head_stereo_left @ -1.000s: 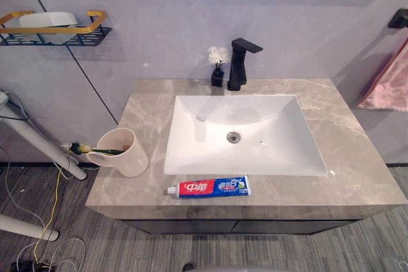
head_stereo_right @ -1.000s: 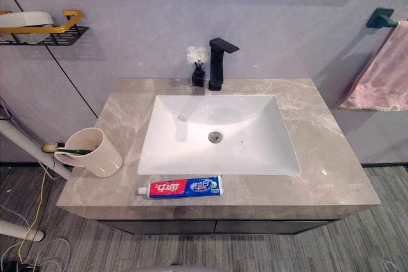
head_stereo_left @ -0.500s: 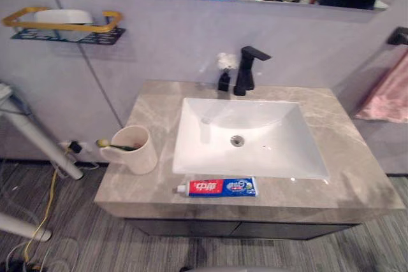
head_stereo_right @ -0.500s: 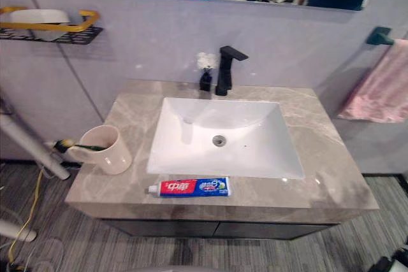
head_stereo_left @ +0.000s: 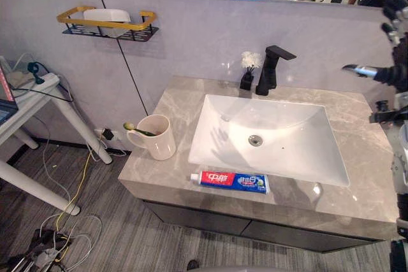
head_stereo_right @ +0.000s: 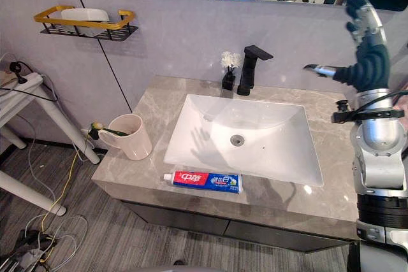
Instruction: Organize washtable
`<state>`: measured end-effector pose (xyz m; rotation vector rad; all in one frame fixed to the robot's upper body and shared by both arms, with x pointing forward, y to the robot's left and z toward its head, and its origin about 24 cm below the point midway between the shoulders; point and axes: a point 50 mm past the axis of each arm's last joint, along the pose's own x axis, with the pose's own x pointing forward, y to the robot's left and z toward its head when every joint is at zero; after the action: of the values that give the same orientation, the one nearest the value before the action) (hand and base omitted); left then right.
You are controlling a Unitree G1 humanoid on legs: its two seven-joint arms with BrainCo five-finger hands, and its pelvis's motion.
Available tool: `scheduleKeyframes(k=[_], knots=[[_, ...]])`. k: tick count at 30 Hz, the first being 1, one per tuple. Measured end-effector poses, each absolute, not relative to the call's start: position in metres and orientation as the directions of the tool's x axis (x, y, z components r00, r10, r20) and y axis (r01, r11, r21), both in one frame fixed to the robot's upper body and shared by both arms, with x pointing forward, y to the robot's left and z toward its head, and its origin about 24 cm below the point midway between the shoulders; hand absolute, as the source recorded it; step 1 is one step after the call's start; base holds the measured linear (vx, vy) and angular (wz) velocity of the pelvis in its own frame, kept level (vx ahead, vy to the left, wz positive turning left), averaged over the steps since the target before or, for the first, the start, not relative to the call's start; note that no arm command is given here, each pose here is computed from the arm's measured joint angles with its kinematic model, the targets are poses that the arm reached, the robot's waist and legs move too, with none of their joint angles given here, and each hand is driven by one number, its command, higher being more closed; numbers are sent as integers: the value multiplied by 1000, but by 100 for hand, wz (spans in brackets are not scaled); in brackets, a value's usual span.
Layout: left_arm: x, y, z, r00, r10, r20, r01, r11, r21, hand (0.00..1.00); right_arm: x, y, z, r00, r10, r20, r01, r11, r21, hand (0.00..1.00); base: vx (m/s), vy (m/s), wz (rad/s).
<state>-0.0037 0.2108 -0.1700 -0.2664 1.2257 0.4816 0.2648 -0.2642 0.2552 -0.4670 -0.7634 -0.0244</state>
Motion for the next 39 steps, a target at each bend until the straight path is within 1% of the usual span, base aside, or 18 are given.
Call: scheduleKeyframes(k=[3,6,8,10,12,16,24,29,36,39], knots=[[0,211,-170,271,204,-941,-459,887,60,0,265,-245,251,724,263,637,42,906,-421,0,-53,-36,19],[1,212,-169,283,197,-939,-452,890,51,0,262,-229,240,722,368,586,-82,887,-455,0,-62,-38,16],[5,214,-169,295,195,-935,-446,894,45,0,260,-223,232,725,411,553,-145,876,-461,0,-101,-52,2],[8,218,-168,308,205,-929,-443,895,50,0,259,-222,219,746,427,512,-189,872,-451,0,-109,-65,5],[8,219,-168,311,206,-928,-442,896,51,0,256,-219,196,782,457,423,-260,857,-445,0,-83,-39,11],[10,220,-167,317,203,-926,-439,897,47,0,252,-213,172,800,507,322,-350,829,-436,0,-33,-35,3],[15,235,-164,336,212,-918,-386,920,71,0,243,-209,138,832,518,200,-419,821,-388,0,34,-12,3],[20,236,-163,346,202,-916,-349,934,74,0,239,-206,118,841,528,119,-456,809,-372,0,2,13,4],[24,235,-163,357,196,-913,-331,941,72,0,234,-208,101,859,509,57,-458,813,-359,0,0,0,0],[27,236,-163,367,190,-911,-311,948,73,0,231,-203,91,853,522,7,-483,794,-368,0,0,0,0]])
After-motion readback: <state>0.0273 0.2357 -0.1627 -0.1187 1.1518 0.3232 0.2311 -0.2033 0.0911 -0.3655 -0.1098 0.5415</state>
